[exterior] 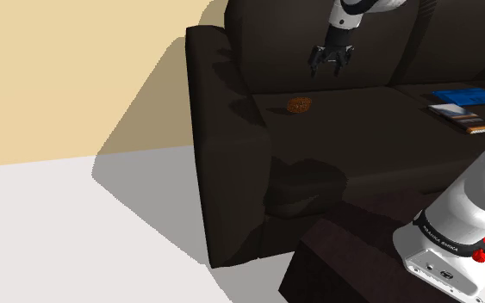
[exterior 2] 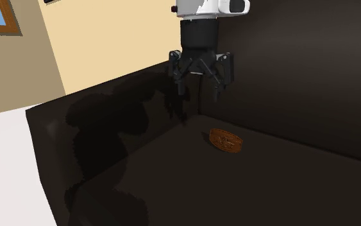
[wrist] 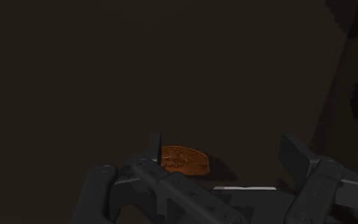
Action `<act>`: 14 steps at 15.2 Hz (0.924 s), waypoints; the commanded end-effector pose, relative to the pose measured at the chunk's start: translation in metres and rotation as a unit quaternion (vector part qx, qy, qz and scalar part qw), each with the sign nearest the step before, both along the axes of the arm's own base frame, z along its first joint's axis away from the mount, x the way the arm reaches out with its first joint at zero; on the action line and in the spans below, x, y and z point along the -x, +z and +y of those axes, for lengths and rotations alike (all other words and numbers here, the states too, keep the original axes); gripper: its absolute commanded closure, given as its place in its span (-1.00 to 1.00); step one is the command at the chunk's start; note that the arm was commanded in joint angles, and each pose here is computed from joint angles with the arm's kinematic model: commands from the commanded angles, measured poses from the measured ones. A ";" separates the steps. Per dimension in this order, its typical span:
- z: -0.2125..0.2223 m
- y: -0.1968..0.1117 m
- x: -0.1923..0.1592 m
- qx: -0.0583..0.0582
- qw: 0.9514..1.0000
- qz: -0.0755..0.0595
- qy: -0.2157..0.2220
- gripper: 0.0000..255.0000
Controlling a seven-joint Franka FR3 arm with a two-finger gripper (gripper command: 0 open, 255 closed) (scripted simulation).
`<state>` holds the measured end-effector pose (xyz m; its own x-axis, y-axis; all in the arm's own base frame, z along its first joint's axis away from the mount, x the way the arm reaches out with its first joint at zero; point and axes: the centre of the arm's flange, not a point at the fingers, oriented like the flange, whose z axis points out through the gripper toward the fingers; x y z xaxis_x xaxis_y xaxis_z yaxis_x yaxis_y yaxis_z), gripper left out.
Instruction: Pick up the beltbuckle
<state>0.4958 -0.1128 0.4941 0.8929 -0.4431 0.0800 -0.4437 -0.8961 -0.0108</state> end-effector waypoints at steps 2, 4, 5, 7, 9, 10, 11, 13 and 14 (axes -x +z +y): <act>-0.026 -0.025 -0.026 -0.006 0.999 0.002 -0.032 -1.00; -0.041 -0.042 -0.042 -0.011 0.998 0.004 -0.054 -1.00; -0.049 -0.050 -0.050 -0.013 0.998 0.005 -0.064 -1.00; -0.065 -0.066 -0.065 -0.018 0.996 0.007 -0.085 -1.00; -0.081 -0.082 -0.079 -0.022 0.994 0.009 -0.106 -1.00; -0.090 -0.091 -0.086 -0.025 0.993 0.010 -0.117 -1.00; -0.098 -0.099 -0.093 -0.027 0.991 0.011 -0.127 -1.00; -0.116 -0.116 -0.106 -0.032 0.988 0.013 -0.148 -1.00; -0.124 -0.125 -0.112 -0.034 0.987 0.014 -0.159 -1.00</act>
<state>0.5998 -0.2297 0.3782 0.7251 -0.6883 0.0238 -0.6868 -0.7252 -0.0486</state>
